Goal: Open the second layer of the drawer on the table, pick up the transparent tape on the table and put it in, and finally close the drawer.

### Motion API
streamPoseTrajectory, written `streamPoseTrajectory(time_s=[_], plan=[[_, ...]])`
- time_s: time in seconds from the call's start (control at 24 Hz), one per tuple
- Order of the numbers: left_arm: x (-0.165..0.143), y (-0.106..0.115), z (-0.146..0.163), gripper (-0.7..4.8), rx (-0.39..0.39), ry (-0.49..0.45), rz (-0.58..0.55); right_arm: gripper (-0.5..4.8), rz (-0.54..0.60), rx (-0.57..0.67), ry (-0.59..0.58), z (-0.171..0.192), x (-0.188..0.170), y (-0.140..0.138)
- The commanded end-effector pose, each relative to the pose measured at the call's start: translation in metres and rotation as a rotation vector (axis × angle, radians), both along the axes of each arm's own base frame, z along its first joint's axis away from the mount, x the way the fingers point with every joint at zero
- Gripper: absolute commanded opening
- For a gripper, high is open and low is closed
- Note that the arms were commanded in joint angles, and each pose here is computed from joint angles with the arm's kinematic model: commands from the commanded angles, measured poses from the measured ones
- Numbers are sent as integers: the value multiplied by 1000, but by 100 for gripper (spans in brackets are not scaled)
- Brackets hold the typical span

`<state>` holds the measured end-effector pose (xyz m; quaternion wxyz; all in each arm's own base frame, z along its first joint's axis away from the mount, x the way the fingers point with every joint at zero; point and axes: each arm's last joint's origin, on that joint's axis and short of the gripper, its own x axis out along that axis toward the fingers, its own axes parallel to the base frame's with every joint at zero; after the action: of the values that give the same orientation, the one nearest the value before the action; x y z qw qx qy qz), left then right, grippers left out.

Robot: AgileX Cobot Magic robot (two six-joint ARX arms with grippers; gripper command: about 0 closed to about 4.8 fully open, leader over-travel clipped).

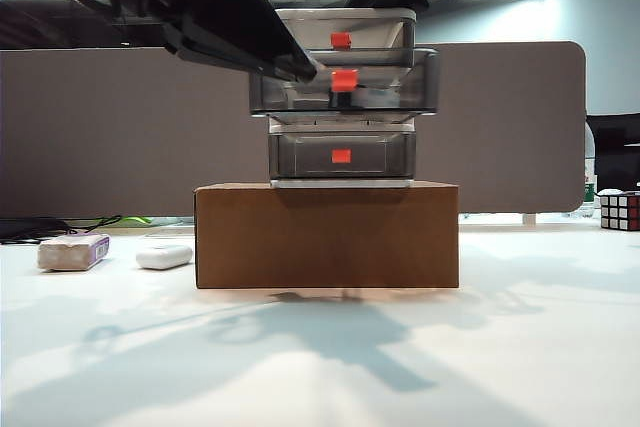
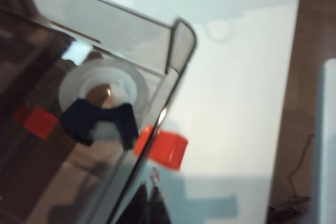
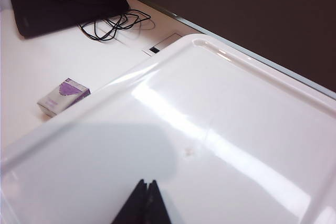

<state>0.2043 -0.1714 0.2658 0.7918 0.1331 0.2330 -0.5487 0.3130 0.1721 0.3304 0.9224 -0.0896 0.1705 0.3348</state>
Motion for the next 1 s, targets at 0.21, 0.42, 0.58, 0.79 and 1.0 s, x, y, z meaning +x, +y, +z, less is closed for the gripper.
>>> streamPoseTrajectory(time_s=[0.21, 0.42, 0.58, 0.79, 1.0], plan=[[24, -13, -3, -6, -31, -172, 133, -5, 7, -70, 54, -8, -3, -2], [37, -20, -8, -6, -58, -227, 206, -5, 7, -78, 68, -9, -4, -2], [50, -27, -14, -6, -92, -286, 282, -5, 7, -81, 75, -10, -4, -2], [54, -28, -20, -6, -65, -296, 332, -5, 8, -81, 73, -10, -4, -2], [20, -6, 10, -6, -4, -289, 203, -5, 36, -58, -53, 20, -21, -10]])
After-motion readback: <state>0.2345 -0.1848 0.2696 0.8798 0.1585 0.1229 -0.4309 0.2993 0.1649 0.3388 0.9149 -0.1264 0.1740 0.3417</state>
